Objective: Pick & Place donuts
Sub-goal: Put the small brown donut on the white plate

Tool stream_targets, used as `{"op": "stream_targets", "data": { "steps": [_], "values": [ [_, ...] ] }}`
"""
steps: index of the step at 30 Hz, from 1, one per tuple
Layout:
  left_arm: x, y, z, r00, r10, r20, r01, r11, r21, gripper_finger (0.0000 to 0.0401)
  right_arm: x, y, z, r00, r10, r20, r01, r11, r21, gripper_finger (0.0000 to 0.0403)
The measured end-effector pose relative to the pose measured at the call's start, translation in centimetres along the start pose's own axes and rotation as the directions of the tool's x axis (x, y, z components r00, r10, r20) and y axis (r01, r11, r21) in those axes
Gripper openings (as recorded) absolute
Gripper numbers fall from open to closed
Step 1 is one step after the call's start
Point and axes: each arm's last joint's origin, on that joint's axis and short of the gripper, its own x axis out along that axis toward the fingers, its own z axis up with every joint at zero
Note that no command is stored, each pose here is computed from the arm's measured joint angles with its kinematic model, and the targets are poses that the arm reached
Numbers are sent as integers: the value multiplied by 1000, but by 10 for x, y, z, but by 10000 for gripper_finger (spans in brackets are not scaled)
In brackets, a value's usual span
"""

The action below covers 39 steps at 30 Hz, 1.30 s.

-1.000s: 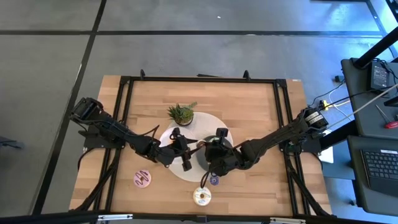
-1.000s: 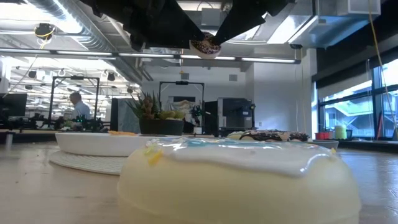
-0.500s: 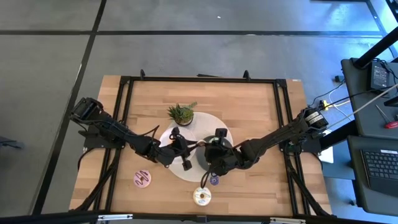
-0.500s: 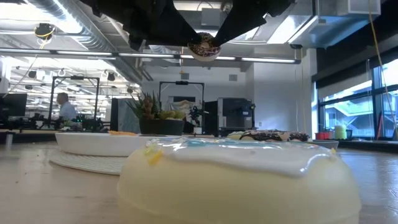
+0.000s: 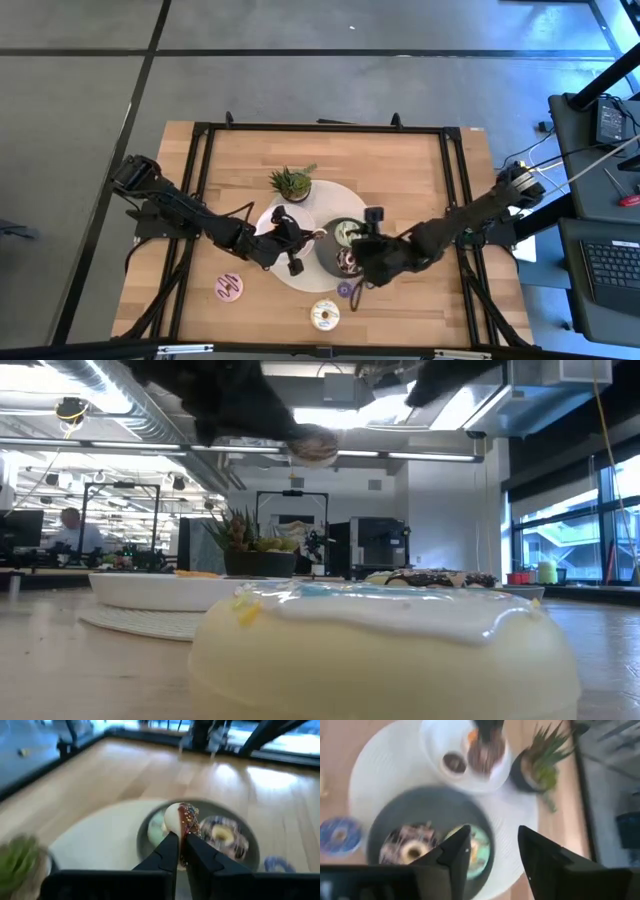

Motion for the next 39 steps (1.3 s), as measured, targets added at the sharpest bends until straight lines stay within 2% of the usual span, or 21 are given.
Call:
{"op": "stream_targets", "data": {
  "steps": [4, 7, 11, 13, 16, 19, 39],
  "values": [
    [-10, 9, -1, 995, -4, -97, -4, 997, -79, 20, -10, 1, -21, 999, 31, 16, -32, 997, 66, 180],
    [-15, 13, -5, 979, -48, -197, 15, 986, -166, 20, -6, 3, -36, 999, 39, 31, -42, 992, 119, 181],
    [-19, 16, -18, 918, -120, -377, 9, 959, -283, 20, 4, 6, -52, 999, 34, 37, -40, 986, 163, 181],
    [-22, 19, -25, 875, -127, -468, -16, 957, -289, 19, 7, 8, -57, 999, 34, 28, -39, 985, 165, 181],
    [-27, 23, -33, 832, -81, -548, -89, 957, -276, 19, 9, 9, -58, 999, 37, 38, -43, 984, 174, 181],
    [-28, 25, -36, 819, -59, -571, -129, 950, -284, 19, 10, 10, -58, 998, 36, 45, -44, 984, 173, 181],
    [-10, 22, -53, 804, -8, -594, -175, 952, -250, 20, 9, 10, -56, 997, 46, 60, -56, 985, 164, 181]
  ]
}}
